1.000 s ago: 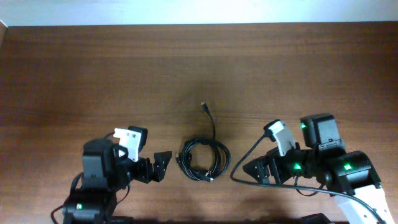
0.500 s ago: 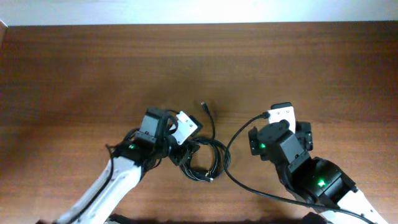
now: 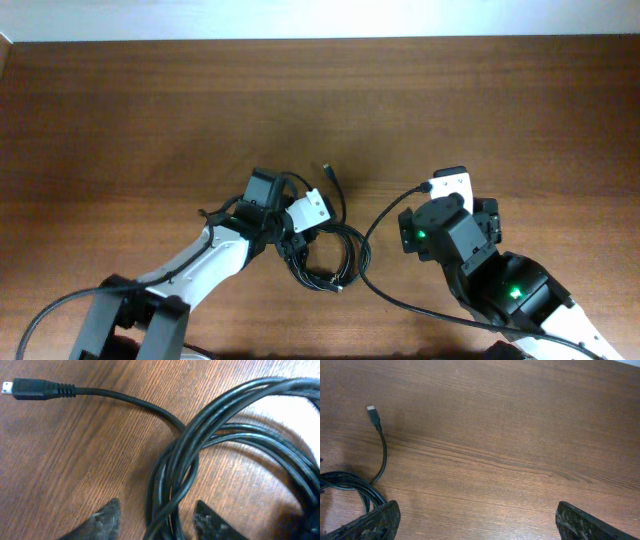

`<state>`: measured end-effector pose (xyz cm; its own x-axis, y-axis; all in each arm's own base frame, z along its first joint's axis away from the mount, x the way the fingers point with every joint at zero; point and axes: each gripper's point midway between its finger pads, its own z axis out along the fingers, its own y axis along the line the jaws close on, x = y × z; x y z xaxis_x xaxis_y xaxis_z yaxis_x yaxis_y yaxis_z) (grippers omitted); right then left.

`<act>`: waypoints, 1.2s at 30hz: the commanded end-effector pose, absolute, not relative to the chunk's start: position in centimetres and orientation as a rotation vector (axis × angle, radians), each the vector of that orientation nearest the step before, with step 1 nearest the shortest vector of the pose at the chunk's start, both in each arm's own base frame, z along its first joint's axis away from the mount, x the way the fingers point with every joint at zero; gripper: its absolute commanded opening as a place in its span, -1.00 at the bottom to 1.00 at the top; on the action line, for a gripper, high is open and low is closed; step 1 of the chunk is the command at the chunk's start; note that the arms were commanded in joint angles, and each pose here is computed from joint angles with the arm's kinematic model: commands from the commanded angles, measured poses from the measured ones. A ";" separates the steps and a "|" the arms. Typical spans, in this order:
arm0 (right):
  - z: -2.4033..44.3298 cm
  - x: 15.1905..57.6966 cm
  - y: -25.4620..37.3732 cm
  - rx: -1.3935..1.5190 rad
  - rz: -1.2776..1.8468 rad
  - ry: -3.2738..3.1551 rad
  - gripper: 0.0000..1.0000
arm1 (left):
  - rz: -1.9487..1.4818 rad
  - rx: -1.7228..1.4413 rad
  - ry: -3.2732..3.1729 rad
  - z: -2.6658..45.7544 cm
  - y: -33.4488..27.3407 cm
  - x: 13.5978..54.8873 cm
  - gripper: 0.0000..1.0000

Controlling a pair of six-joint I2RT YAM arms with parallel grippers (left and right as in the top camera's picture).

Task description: Untangle cables

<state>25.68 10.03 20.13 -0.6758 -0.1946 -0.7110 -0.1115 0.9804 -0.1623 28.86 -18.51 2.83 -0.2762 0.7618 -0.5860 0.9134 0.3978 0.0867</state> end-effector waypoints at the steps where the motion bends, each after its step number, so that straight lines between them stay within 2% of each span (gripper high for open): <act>1: 19.5 25.7 10.7 -0.231 -0.115 2.345 0.98 | -0.376 1.453 2.128 1.4 -18.7 28.9 -0.54; 2: 19.3 25.8 10.8 -0.234 -0.121 2.351 0.98 | -0.379 1.456 2.136 1.1 -18.6 28.8 -0.85; 3: 19.2 25.8 10.8 -0.236 -0.123 2.355 0.98 | -0.380 1.456 2.138 1.0 -18.6 28.8 -1.00; 7: 19.2 25.8 10.8 -0.236 -0.123 2.355 0.98 | -0.452 1.427 2.112 2.1 -19.5 28.7 -1.00; 11: 19.2 25.8 10.8 -0.236 -0.123 2.355 0.94 | -0.445 1.316 1.818 15.8 -21.2 29.8 -1.00; 14: 19.1 25.7 11.2 -0.248 -0.096 2.366 0.90 | -0.353 1.243 1.571 24.7 -20.2 27.4 -1.00; 15: 18.9 25.5 11.5 -0.257 -0.072 2.373 0.88 | -0.341 1.234 1.542 25.8 -19.9 26.8 -1.00; 18: 18.7 24.6 15.2 -0.436 0.155 2.391 0.86 | -0.365 1.254 1.605 24.2 -19.8 26.5 -1.00; 20: 19.8 23.9 18.9 -0.573 0.389 2.331 0.77 | -0.316 1.242 1.666 22.9 -19.3 27.6 -1.00; 21: 20.5 23.4 20.4 -0.696 0.470 2.274 0.77 | -0.321 1.247 1.685 22.3 -19.4 27.8 -1.00; 22: 20.6 22.3 21.7 -0.846 0.535 2.224 0.86 | -0.322 1.248 1.687 22.2 -19.4 27.8 -1.00; 24: 18.8 22.8 22.2 -1.003 0.473 2.206 0.82 | -0.322 1.248 1.686 22.3 -19.4 27.8 -1.00; 25: 17.4 23.7 22.3 -1.020 0.420 2.232 0.75 | -0.341 1.253 1.675 22.4 -19.6 27.6 -1.00; 27: 13.7 25.6 22.7 -1.028 0.341 2.323 0.75 | -0.348 1.248 1.621 23.9 -19.7 26.9 -1.00; 30: 13.4 28.4 21.8 -0.941 0.178 2.298 0.75 | -0.343 1.243 1.605 24.8 -19.3 26.0 -1.00; 32: 13.6 29.4 20.3 -0.874 0.060 2.300 0.64 | -0.338 1.239 1.593 25.2 -19.2 25.7 -1.00; 33: 13.9 30.3 19.1 -0.754 -0.017 2.312 0.48 | -0.338 1.239 1.593 25.2 -19.2 25.7 -1.00; 34: 14.2 30.8 18.5 -0.691 -0.054 2.312 0.08 | -0.340 1.240 1.597 25.1 -19.2 25.6 -1.00; 35: 14.4 31.0 18.6 -0.674 -0.049 2.302 -0.46 | -0.342 1.243 1.603 25.0 -19.1 25.6 -1.00; 36: 14.6 31.2 18.8 -0.659 -0.038 2.292 -0.60 | -0.343 1.244 1.606 24.9 -19.1 25.5 -1.00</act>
<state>30.21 19.44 13.56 -0.5917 -0.5198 -0.6162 -0.5269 0.8279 -0.1924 25.95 -18.88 23.19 0.0355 0.5756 -0.8170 0.8408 0.4246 0.3357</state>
